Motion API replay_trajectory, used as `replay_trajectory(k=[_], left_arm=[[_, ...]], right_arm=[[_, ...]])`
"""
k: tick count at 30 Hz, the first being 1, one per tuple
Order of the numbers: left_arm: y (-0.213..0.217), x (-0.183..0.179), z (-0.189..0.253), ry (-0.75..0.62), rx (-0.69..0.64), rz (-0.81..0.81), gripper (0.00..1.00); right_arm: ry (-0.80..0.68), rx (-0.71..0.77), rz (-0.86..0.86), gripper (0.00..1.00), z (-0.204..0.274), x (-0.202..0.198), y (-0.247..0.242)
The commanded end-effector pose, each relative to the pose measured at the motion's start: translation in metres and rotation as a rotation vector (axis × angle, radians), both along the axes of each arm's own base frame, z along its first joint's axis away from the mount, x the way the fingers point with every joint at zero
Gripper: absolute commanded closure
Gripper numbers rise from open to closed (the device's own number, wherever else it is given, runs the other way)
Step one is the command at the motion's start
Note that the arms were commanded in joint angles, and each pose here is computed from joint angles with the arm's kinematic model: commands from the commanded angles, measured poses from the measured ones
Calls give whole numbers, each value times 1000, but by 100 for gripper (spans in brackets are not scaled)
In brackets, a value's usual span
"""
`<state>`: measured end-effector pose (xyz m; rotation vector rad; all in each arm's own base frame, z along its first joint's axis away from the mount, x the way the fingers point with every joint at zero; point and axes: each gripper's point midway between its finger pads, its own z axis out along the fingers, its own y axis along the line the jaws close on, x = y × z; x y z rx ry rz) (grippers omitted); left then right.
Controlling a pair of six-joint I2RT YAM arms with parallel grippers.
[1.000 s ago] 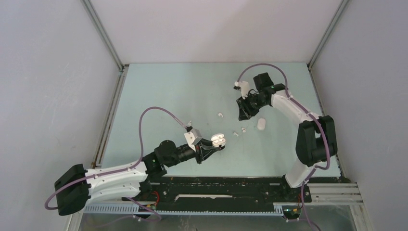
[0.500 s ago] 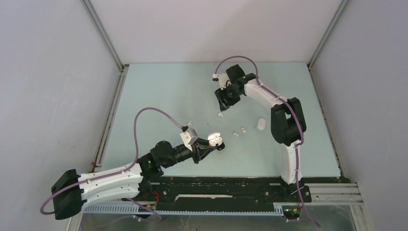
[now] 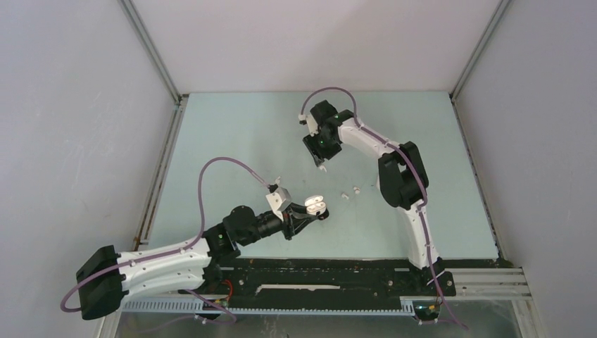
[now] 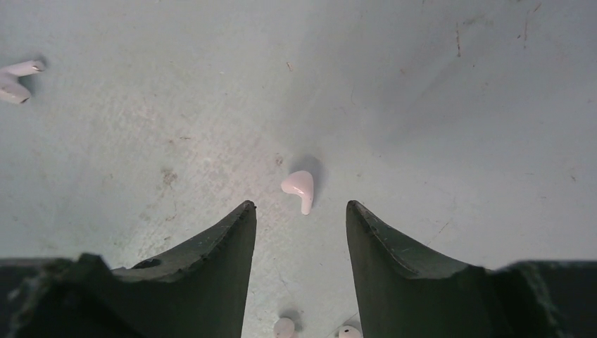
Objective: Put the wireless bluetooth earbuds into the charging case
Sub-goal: Pick up the earbud from the center of the board.
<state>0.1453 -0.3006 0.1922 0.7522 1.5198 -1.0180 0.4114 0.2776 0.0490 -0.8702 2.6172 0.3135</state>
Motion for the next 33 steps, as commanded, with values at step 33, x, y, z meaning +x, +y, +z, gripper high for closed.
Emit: replay_trajectory(k=[33], left_arm=[[-5,3,10,-15,-24,-4,100]], right_arm=[[5,-136,-15,61,-35,-2,7]])
